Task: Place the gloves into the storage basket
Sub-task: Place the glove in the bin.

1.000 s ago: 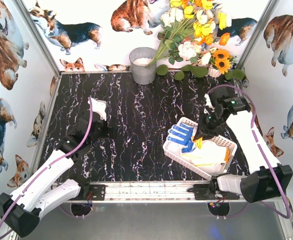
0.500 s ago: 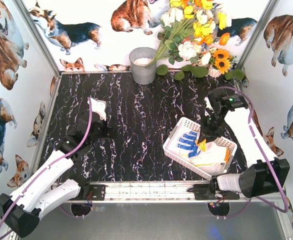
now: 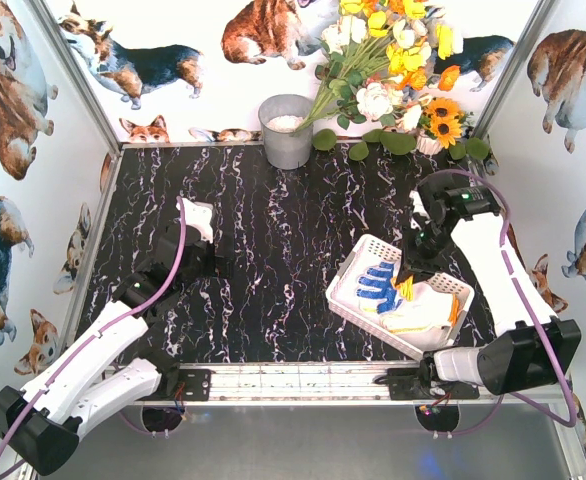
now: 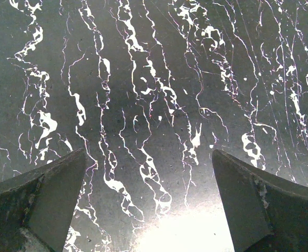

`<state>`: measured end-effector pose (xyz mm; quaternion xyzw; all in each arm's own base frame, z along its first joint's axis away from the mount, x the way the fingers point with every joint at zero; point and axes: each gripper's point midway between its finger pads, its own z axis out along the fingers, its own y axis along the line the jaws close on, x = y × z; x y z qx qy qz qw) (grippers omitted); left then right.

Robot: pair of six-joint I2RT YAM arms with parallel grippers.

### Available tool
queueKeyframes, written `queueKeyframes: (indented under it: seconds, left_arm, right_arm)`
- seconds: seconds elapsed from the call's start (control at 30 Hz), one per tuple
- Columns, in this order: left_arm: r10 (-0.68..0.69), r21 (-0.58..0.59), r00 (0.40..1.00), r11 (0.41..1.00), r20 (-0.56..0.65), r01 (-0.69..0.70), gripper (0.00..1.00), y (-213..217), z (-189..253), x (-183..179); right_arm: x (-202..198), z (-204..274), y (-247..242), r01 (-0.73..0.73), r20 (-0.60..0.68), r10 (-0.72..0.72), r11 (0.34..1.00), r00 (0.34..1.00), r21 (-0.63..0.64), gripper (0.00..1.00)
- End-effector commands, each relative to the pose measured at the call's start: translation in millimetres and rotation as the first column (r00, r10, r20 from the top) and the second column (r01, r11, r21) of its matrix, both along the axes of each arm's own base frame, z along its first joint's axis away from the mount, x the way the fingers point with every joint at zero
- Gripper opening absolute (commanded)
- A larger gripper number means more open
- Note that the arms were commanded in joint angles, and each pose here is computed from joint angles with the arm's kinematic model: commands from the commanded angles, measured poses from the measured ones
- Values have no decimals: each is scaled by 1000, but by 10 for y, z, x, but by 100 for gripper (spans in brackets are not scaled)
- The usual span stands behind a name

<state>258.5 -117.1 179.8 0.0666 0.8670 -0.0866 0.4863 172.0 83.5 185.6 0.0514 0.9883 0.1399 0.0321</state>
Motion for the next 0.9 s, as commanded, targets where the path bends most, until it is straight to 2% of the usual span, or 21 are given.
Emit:
queueKeyframes:
  seconds: [0.0, 0.47, 0.87]
  left_arm:
    - [7, -15, 1000, 1000, 16, -6, 100, 6, 29, 26]
    - [4, -16, 1000, 1000, 14, -4, 100, 0, 25, 27]
    - [3, -16, 1000, 1000, 12, -3, 100, -2, 17, 25]
  right_arm:
    - [41, 219, 42, -9, 64, 6, 999, 998, 42, 0]
    - [11, 243, -75, -1, 66, 2, 1000, 998, -6, 0]
    - [76, -83, -111, 30, 20, -30, 999, 999, -17, 0]
